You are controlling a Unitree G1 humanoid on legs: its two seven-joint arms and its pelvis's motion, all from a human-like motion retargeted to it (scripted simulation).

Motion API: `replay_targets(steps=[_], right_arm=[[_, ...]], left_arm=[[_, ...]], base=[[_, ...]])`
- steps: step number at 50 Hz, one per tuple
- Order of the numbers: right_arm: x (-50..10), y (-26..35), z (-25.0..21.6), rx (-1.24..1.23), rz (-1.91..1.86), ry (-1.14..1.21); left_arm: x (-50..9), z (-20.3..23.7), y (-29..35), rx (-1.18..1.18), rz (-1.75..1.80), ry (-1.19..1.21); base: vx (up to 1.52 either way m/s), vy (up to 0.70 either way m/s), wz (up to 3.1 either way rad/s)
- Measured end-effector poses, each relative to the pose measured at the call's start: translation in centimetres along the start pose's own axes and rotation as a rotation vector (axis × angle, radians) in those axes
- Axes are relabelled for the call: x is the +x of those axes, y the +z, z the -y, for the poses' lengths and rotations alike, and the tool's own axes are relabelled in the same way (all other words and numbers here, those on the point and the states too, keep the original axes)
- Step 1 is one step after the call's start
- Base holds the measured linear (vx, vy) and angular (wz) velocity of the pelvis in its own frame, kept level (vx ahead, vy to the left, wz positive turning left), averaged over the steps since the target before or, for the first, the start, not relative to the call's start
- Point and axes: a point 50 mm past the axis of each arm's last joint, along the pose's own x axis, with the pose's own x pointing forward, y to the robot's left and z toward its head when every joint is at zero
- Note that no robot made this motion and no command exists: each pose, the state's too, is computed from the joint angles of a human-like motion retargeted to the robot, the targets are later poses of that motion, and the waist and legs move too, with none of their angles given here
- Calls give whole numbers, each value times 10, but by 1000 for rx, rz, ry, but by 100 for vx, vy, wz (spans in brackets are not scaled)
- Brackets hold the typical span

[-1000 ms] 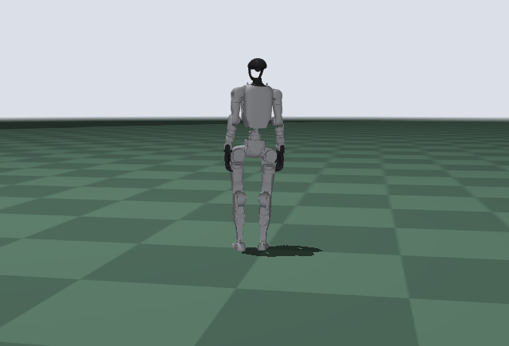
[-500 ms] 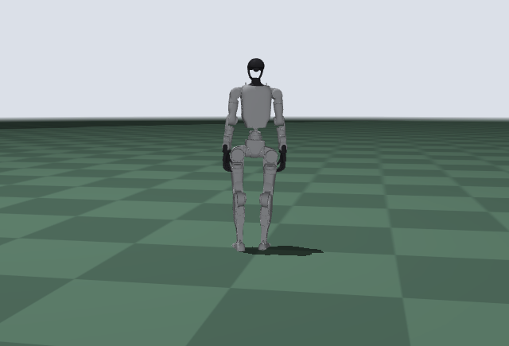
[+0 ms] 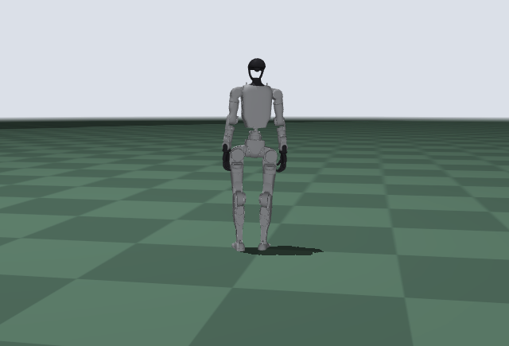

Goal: Walk run

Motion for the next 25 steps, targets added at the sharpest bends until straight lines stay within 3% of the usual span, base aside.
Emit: replay_targets(steps=[25], right_arm=[[-1, -1, 7, -4, 5, -17]], left_arm=[[-1, 15, -8, -31, -41, -27]], base=[[1, 6, 47]])
